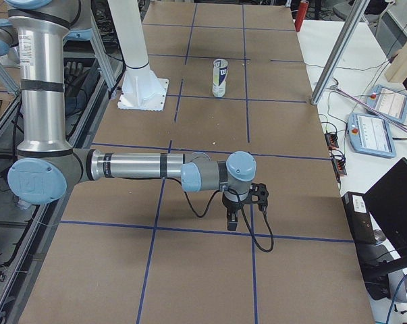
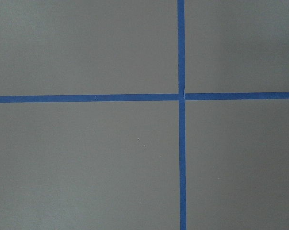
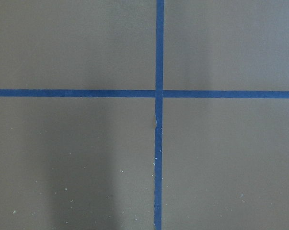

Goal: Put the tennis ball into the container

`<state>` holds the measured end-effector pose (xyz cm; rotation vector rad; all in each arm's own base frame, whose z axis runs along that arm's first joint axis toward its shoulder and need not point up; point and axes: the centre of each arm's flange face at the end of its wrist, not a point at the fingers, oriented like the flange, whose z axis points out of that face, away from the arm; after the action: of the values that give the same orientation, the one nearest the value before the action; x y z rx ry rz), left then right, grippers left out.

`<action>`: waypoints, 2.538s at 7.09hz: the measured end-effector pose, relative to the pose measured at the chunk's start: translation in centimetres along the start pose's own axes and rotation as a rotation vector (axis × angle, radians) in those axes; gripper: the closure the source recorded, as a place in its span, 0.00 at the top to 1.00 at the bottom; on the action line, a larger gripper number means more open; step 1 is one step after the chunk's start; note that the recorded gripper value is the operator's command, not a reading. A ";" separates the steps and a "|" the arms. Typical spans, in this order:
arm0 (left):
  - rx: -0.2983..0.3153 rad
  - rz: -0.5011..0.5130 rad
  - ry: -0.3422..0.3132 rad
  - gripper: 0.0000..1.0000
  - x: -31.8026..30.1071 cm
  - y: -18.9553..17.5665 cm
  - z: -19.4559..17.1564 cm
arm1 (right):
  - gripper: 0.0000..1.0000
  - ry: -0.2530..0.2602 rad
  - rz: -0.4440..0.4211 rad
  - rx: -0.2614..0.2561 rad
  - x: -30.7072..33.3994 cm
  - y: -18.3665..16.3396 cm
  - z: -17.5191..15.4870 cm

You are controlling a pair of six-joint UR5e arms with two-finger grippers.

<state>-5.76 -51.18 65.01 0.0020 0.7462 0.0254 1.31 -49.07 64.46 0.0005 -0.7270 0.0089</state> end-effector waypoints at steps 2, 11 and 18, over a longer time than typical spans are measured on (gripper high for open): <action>0.010 0.005 -0.003 1.00 0.4 -0.3 -0.5 | 1.00 0.000 0.000 0.000 0.0 0.0 0.0; 0.121 -0.046 0.070 1.00 42.3 -1.0 -14.2 | 1.00 0.000 0.000 0.000 0.0 0.0 0.0; 0.063 -0.031 0.108 1.00 58.6 2.2 3.2 | 1.00 0.000 0.000 0.000 0.0 0.0 0.0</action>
<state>39.36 -47.55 27.61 0.0495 0.8545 -0.0278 1.33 -49.06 64.46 0.0007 -0.7270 0.0095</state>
